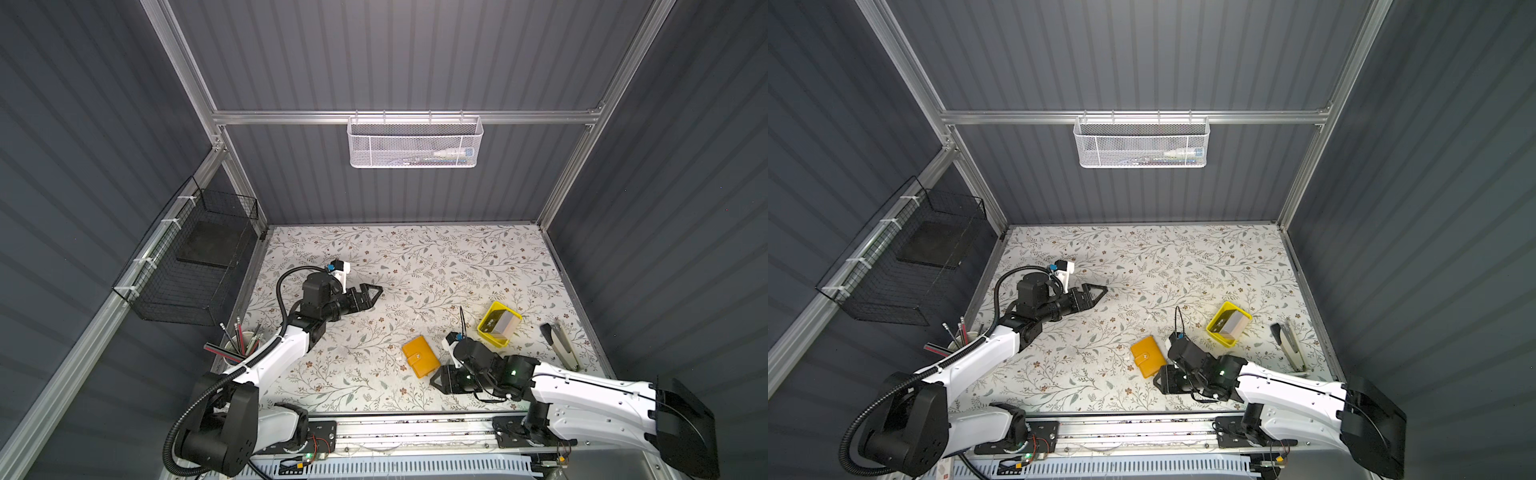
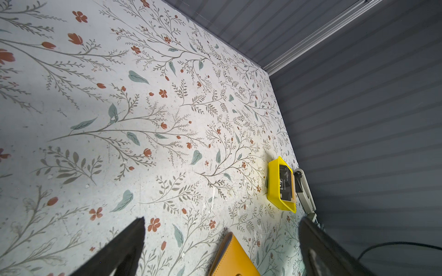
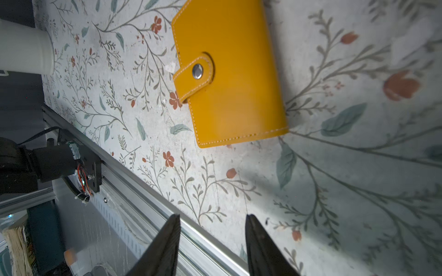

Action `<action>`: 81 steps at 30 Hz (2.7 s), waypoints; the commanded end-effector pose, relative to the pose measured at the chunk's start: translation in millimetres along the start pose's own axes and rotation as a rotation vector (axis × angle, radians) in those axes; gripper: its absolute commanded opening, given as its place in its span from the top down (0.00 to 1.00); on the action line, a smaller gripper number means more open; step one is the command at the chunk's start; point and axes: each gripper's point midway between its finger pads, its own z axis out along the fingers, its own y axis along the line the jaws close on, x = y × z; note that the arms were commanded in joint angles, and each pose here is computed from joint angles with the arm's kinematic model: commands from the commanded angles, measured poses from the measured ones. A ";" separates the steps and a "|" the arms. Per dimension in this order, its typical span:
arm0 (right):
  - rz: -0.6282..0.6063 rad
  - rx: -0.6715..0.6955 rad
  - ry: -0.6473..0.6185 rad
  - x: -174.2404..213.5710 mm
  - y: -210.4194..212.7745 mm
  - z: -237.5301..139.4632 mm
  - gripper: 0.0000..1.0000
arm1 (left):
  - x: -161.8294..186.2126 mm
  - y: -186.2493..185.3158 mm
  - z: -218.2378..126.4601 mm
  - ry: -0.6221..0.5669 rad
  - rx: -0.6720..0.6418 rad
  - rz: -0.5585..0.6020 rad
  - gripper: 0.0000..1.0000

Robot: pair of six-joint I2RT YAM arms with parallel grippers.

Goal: Put the credit cards into the card holder

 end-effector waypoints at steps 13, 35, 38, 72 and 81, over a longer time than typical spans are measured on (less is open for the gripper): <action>0.159 0.130 -0.080 -28.2 -18.7 25.6 0.66 | 7.0 1.6 1.6 0.031 -0.004 -0.016 0.00; 0.150 0.210 -0.211 -132.3 -42.0 40.0 0.76 | 14.6 3.5 3.5 0.044 0.009 -0.032 0.00; 0.117 0.219 -0.248 -147.3 -36.6 35.1 0.75 | 18.8 5.0 4.8 0.062 0.008 -0.032 0.00; 0.102 0.055 -0.168 -50.0 -19.3 21.0 0.68 | 113.8 14.5 44.3 0.441 -0.021 -0.012 0.09; 0.136 0.069 -0.150 -59.8 -17.1 40.5 0.74 | 112.6 11.7 55.9 0.497 -0.018 0.001 0.09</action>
